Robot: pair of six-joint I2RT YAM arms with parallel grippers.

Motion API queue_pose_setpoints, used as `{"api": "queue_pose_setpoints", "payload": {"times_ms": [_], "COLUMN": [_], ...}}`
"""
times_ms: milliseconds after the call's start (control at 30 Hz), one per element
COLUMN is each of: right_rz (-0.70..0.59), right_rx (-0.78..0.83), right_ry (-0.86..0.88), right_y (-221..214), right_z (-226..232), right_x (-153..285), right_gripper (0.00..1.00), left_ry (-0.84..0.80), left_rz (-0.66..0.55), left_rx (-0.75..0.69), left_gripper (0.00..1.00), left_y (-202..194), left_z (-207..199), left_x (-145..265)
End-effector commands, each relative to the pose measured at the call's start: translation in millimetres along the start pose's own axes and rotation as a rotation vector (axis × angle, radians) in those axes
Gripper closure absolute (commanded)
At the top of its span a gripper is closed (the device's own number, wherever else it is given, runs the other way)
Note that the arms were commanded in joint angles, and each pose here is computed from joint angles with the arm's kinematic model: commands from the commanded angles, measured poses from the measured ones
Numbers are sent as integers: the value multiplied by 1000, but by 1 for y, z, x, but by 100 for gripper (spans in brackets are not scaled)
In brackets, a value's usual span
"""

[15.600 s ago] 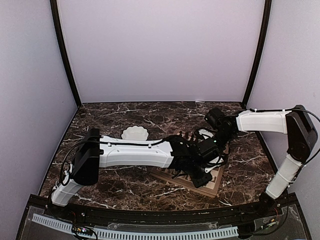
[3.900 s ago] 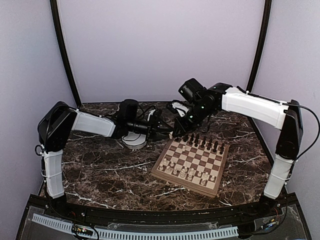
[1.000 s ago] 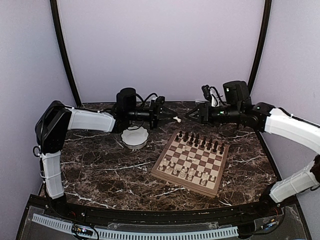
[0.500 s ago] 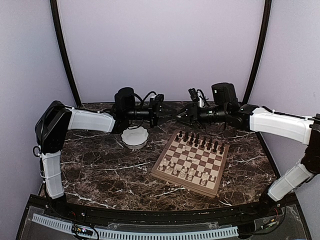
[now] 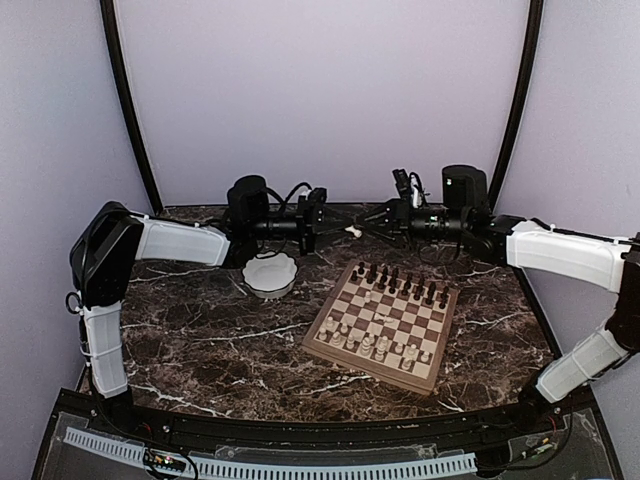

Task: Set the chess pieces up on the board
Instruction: Pass from the left arm to the right

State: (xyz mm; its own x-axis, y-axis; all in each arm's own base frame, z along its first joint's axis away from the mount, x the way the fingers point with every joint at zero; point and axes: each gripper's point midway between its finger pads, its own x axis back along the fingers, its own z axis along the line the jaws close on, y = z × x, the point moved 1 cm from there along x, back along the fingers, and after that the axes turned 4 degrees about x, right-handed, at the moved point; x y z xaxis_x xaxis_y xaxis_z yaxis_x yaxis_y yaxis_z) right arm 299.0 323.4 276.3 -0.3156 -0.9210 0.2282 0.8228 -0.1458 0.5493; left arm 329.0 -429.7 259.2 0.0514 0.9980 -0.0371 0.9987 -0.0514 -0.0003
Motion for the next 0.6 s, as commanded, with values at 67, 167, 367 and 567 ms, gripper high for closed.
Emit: {"api": "queue_pose_setpoints", "payload": {"times_ms": [67,167,367,567], "right_rz": [18,38,44,27], "right_rx": [6,-2,-3,17], "right_ry": [45,26,25,47], "right_y": [2,0,-1,4], "right_z": [6,1,0,6], "right_x": [-6,-9,-10,-8], "right_gripper": [67,64,70,84], "left_ry": [-60,-82,-87,-81], "left_rz": [-5,-12,-14,-11], "left_rx": [-54,-55,-47,-35], "left_gripper": [86,86,86,86], "left_y": [-2,0,1,2], "left_z": [-28,-30,-30,-26], "left_x": [3,3,2,1]}}
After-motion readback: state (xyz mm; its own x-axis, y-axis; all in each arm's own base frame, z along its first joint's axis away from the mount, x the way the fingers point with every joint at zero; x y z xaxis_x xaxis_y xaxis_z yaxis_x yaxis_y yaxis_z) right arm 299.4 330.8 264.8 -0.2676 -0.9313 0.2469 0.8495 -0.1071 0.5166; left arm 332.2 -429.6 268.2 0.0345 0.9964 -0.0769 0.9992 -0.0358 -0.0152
